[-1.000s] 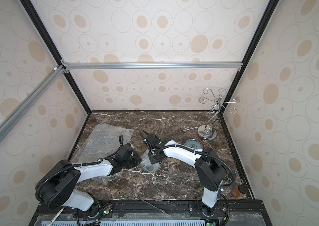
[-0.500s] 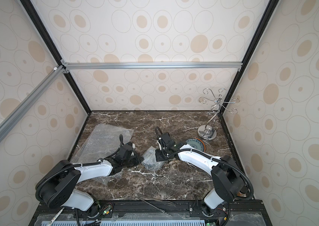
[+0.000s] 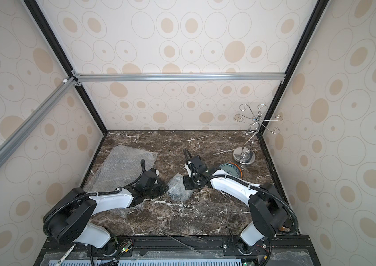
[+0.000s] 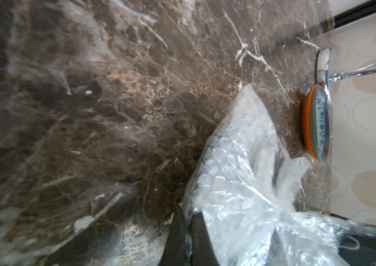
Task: Unpack dinner plates from bubble wrap
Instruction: Unwrap the bubble wrap at the center of the board.
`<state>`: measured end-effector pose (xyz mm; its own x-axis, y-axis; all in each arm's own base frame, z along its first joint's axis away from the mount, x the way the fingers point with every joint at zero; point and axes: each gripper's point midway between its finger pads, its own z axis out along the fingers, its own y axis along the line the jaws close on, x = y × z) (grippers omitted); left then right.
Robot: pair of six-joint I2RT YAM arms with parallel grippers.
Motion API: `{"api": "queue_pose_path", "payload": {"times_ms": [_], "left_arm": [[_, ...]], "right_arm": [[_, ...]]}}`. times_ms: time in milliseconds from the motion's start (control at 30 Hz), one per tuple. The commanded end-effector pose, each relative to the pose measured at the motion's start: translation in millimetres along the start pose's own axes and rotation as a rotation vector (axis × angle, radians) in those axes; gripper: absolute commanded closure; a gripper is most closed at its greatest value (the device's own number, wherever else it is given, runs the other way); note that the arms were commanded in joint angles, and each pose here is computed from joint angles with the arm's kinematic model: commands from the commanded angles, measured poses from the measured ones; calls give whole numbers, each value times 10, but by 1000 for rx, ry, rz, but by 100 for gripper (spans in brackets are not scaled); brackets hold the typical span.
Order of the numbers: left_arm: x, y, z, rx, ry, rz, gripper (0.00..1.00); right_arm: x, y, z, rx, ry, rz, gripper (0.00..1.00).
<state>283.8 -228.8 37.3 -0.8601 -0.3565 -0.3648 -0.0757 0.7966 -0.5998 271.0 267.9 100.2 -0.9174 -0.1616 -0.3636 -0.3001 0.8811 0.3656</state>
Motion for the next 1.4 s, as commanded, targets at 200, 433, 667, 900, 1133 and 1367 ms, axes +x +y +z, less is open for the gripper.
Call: {"api": "queue_pose_path", "payload": {"times_ms": [200,433,667,900,1133,1367], "left_arm": [[86,238,43,-88,12,-20,100],[72,211,44,-78,10,-22,100],[75,205,47,-75,12,-22,100],[74,197,48,-72,12,-23,100],[78,197,46,-70,13,-23,100],[90,214,27,-71,11,-26,100]], "right_arm": [[-93,6,-101,155,64,-198,56],[-175,235,-45,110,131,-314,57],[-11,280,257,135,242,-372,53],[48,285,432,155,270,-349,50],[-3,305,567,190,271,-335,50],[-13,270,707,233,305,-333,57]]}}
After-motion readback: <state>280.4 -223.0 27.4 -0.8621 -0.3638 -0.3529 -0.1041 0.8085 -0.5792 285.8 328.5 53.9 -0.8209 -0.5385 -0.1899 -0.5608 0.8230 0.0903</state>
